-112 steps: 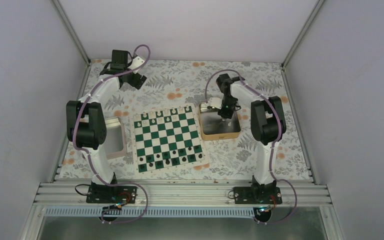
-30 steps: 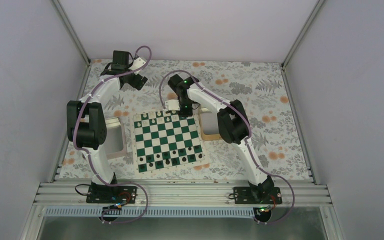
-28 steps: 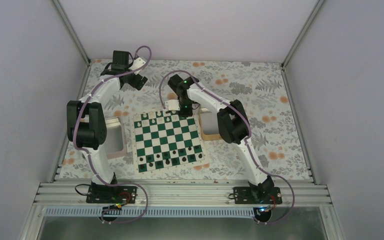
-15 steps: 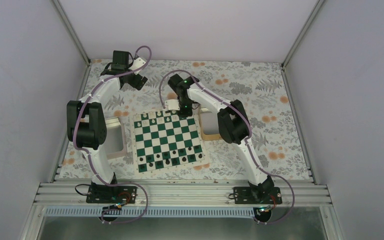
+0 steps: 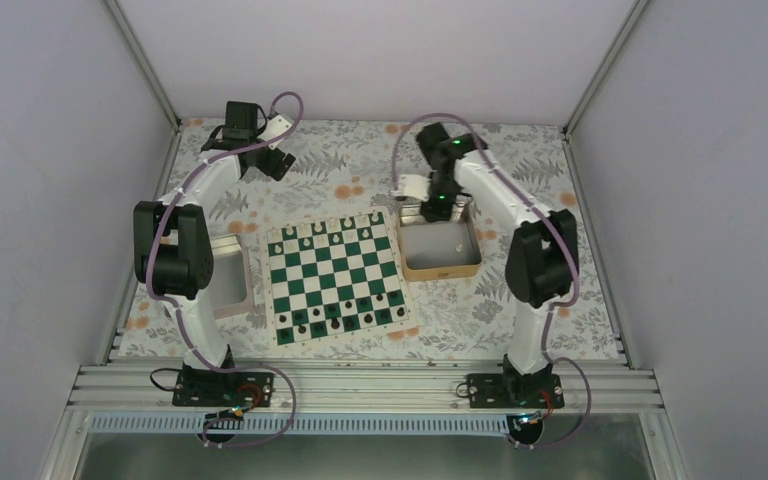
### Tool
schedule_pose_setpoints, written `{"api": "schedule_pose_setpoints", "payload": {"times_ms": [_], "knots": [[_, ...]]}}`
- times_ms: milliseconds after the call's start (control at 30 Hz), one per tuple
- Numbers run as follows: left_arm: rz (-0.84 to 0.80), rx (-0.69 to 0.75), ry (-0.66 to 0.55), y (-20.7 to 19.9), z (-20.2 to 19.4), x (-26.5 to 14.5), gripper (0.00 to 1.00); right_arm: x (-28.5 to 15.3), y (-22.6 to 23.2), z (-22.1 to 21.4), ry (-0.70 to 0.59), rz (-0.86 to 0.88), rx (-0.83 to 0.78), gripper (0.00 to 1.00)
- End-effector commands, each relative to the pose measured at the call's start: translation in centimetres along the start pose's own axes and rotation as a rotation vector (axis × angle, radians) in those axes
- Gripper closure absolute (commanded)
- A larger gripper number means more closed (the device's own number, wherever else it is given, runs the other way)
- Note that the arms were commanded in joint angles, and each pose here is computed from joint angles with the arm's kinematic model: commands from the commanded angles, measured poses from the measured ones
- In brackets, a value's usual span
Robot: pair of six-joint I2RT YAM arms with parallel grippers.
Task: Set up the chess pieces on the board
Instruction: Adjust the storage box at the center of the board.
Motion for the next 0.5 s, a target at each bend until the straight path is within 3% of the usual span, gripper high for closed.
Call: {"api": "schedule_pose_setpoints", "payload": {"times_ms": [0, 467], "knots": [[0.001, 0.012, -0.033, 0.1, 0.7, -1.0, 0.00, 1.2, -1.6, -4.6, 0.061, -0.025, 0.143, 0.71], [-0.002, 0.016, -0.037, -0.2, 1.0, -1.3, 0.00, 5.8, -5.4, -11.3, 0.153, -0.012, 0.340, 0.78]]}}
Point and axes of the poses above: each gripper's point midway between its finger pads, its own x axis out along the fingers, its own y axis along the line the jaws close on, z = x × y, the point moved 10 cm from there along -x, back along the fingers, and after that the axes turned 4 degrees about x, right-handed, at the moved point
